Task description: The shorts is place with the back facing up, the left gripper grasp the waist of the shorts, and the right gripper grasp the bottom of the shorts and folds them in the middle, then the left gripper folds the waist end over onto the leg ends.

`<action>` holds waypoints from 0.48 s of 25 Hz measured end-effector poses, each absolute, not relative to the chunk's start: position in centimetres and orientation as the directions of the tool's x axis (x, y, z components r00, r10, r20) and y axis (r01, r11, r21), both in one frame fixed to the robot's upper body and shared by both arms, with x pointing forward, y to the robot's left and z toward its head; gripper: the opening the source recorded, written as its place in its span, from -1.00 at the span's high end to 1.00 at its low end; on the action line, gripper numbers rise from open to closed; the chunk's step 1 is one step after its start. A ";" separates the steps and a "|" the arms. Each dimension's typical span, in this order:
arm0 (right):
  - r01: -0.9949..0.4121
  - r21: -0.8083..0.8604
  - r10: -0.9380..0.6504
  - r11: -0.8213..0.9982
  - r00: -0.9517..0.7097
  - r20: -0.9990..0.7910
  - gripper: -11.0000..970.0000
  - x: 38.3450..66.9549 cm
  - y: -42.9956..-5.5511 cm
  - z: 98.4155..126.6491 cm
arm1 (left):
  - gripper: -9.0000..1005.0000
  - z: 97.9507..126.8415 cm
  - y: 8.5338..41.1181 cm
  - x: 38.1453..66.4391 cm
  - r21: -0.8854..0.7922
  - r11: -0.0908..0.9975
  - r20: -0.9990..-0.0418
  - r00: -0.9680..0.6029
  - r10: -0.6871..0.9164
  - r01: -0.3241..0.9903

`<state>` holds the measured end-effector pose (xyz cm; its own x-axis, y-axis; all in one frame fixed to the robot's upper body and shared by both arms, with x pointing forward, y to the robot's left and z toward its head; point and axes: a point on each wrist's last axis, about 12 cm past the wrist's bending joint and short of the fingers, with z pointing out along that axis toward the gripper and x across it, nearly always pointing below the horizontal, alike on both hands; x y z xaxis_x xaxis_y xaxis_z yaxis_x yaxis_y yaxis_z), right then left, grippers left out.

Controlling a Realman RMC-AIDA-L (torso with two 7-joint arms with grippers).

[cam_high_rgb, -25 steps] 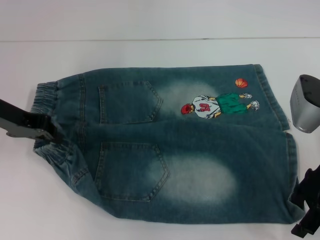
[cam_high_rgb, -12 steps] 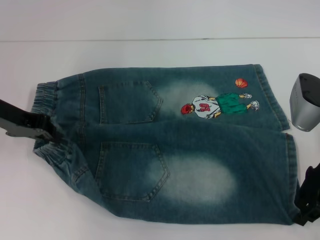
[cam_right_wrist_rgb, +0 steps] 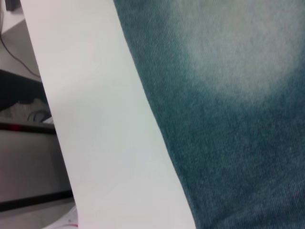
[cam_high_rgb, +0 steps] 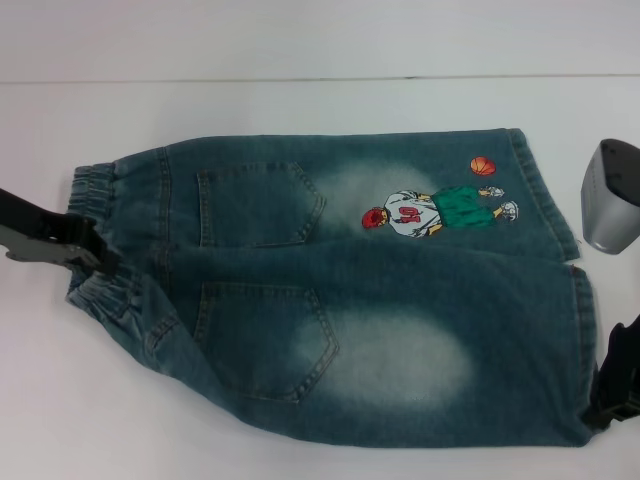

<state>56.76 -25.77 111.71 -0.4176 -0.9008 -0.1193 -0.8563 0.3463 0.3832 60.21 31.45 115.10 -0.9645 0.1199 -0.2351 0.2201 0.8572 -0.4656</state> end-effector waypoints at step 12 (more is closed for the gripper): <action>-0.807 0.463 -0.730 0.366 -0.558 -0.395 0.96 56.8 -30.5 113.4 | 0.79 115.9 32.6 60.5 -0.456 0.866 -0.254 -0.963 0.095 0.206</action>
